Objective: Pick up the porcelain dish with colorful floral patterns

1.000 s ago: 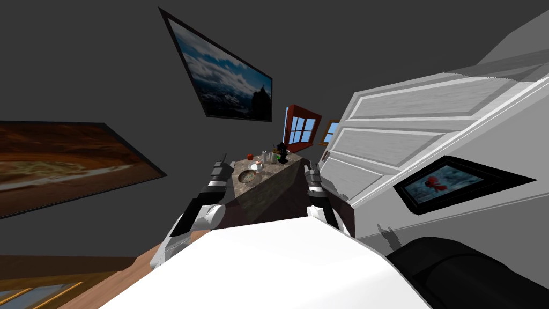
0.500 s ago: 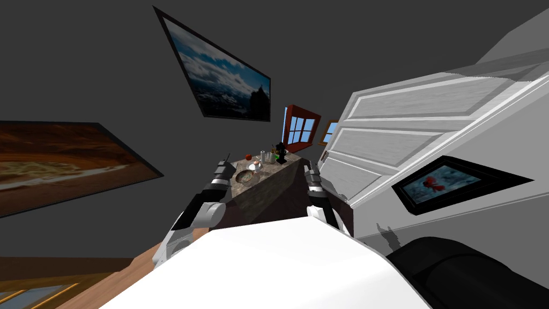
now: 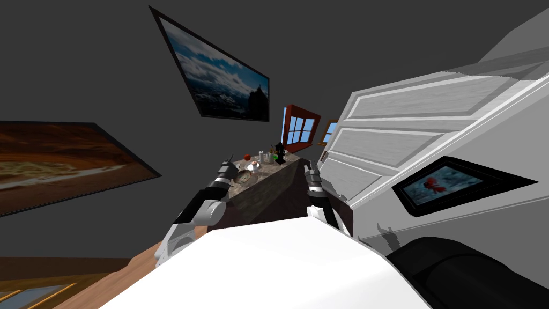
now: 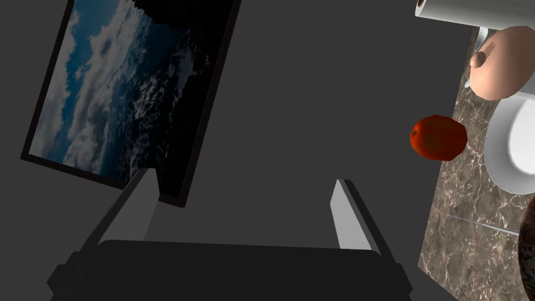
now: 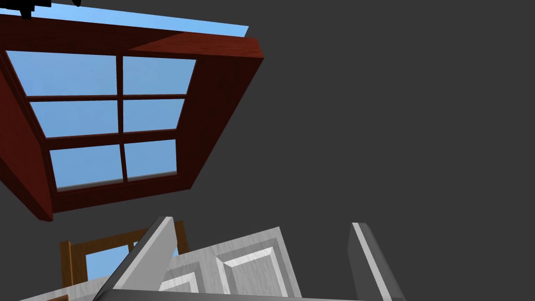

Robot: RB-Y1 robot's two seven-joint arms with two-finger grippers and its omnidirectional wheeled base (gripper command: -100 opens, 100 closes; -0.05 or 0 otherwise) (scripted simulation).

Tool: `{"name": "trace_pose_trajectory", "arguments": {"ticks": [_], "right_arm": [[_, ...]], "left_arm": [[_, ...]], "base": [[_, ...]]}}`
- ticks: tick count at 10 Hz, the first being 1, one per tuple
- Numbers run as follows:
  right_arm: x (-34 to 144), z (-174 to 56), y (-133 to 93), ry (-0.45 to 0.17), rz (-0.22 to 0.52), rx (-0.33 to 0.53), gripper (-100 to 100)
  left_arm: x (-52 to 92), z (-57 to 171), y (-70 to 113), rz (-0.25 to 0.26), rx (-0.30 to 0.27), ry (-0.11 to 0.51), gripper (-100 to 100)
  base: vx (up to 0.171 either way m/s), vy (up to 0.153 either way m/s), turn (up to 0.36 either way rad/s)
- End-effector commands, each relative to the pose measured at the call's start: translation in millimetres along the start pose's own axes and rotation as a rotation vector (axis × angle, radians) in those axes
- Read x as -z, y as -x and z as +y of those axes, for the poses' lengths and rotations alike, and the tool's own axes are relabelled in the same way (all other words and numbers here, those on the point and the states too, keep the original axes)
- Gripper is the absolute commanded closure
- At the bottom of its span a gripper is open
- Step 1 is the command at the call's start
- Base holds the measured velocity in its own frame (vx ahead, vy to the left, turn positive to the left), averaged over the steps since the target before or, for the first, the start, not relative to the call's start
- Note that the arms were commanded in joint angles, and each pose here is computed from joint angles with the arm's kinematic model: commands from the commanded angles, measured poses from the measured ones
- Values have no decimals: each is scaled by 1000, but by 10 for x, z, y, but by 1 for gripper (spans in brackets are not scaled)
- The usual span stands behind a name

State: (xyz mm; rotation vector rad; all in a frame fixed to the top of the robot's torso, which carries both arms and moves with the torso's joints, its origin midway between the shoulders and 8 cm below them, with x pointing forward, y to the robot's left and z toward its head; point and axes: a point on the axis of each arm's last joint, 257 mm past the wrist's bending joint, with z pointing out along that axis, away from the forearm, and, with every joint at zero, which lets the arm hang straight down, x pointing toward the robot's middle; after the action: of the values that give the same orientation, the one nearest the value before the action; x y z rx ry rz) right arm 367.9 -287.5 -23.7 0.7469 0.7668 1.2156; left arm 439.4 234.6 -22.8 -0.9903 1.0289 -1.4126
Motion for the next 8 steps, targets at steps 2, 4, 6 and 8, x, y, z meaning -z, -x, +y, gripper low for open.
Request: {"name": "trace_pose_trajectory", "arguments": {"ticks": [2,4,6,8], "right_arm": [[0,0,0,0,0,0,0],[0,0,0,0,0,0,0],[0,0,0,0,0,0,0],[0,0,0,0,0,0,0]], "left_arm": [[-28,133,-38,11,24,62,-100],[-35,238,-59,17,39,108,-100],[-33,348,-75,21,53,155,-100],[-25,459,-86,24,66,202,-100]], "base": [[12,-44,16],[15,-38,19],[18,-42,25],[23,-35,23]]}}
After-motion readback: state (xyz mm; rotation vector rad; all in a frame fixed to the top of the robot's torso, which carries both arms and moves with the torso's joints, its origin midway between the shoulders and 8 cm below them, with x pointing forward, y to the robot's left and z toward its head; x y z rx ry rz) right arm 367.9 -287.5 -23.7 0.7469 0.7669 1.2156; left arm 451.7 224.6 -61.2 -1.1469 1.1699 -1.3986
